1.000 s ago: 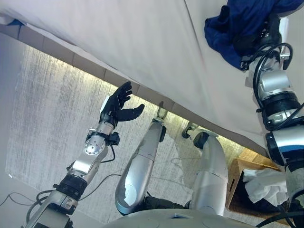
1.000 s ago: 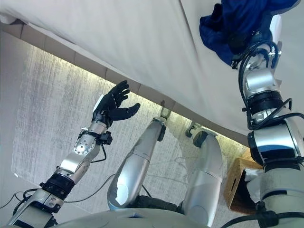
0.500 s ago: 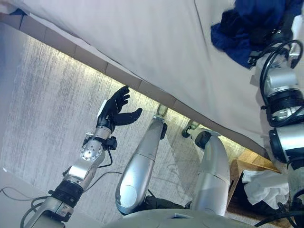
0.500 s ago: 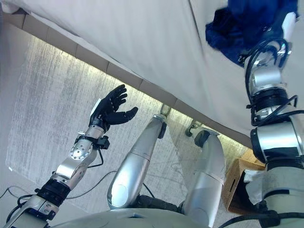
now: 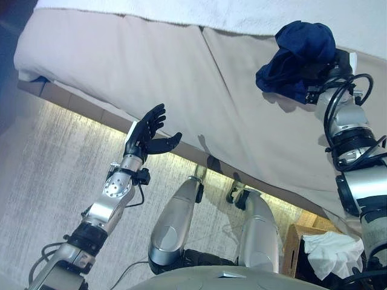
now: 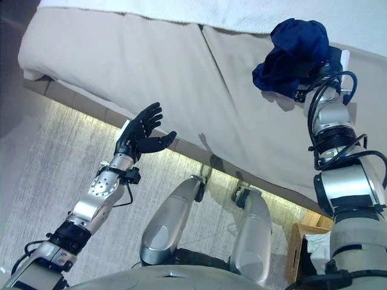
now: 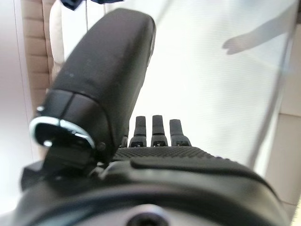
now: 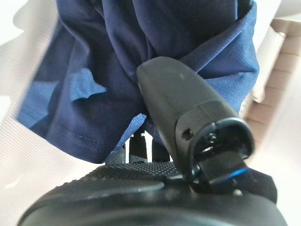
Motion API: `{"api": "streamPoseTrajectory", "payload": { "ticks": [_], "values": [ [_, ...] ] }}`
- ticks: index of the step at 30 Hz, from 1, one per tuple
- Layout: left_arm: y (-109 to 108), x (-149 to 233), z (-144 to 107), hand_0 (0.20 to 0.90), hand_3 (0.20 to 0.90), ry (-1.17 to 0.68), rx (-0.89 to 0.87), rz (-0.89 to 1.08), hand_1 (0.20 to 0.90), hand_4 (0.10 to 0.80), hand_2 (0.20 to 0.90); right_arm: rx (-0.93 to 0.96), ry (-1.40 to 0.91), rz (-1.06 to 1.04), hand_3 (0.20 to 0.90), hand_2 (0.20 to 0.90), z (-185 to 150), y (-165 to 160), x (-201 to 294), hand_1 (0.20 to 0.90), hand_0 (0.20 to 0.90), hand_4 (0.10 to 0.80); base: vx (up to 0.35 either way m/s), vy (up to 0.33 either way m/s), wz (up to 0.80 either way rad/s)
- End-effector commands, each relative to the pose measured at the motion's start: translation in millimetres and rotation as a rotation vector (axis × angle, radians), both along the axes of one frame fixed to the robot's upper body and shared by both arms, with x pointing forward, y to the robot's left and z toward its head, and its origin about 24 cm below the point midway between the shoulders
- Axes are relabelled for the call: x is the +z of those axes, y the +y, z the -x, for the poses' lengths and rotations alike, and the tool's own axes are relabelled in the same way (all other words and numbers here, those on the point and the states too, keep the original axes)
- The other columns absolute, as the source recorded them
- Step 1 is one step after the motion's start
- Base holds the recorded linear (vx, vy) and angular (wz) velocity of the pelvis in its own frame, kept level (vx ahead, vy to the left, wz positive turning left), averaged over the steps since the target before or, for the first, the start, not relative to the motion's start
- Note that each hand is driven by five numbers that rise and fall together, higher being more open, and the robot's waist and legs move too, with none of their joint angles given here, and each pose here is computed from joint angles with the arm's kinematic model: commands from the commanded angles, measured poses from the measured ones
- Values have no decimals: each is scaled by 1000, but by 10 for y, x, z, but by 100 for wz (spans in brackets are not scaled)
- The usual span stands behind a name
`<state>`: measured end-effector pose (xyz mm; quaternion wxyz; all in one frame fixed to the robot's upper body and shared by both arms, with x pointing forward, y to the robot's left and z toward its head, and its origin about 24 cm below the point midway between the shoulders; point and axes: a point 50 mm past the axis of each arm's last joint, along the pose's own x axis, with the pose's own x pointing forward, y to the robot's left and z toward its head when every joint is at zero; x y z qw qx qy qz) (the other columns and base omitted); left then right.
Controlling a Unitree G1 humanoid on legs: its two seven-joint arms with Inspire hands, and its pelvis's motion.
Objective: Pick up the clothes from the bed and place them into the basket
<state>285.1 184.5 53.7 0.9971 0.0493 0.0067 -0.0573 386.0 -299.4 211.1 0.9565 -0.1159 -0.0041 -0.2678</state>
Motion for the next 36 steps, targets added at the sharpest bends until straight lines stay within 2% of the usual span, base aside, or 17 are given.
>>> {"api": "streamPoseTrajectory", "payload": {
  "ticks": [1, 11, 14, 18, 24, 29, 32, 36],
  "values": [
    [-40, 114, 46, 900, 900, -78, -42, -10, 900, 800, 900, -14, -258, 85, 200, 300, 171, -231, 665, 300, 300, 100, 128, 37, -18],
    [101, -151, 98, 900, 900, 20, 107, -28, 900, 800, 900, 174, -138, 50, 200, 300, 163, -165, 193, 300, 300, 100, 104, 46, -37],
    [162, -168, 104, 900, 900, 14, 137, -25, 900, 800, 900, 217, -132, 53, 200, 300, 132, -97, 151, 300, 300, 100, 16, 66, -99],
    [170, -173, 75, 900, 900, 11, 83, -49, 900, 800, 900, 184, -111, 73, 200, 300, 232, -181, -12, 300, 300, 100, 23, 86, -56],
    [228, -212, 86, 900, 900, 21, 90, -114, 900, 800, 900, 191, -121, 33, 200, 300, 314, -157, -148, 300, 300, 100, -37, 109, -42],
    [478, -150, 134, 900, 900, 6, 207, -117, 900, 800, 900, 233, -116, 20, 200, 300, 314, -68, -253, 300, 300, 100, -163, 30, -109],
    [557, -112, 143, 900, 900, -10, 231, -85, 900, 800, 900, 181, -112, 31, 200, 300, 390, -196, -349, 300, 300, 100, -151, -91, -93],
    [493, -137, 111, 900, 900, -9, 250, -41, 900, 800, 900, 68, -89, 81, 200, 300, 452, -414, -316, 300, 300, 100, -61, -158, -76]
  ]
}}
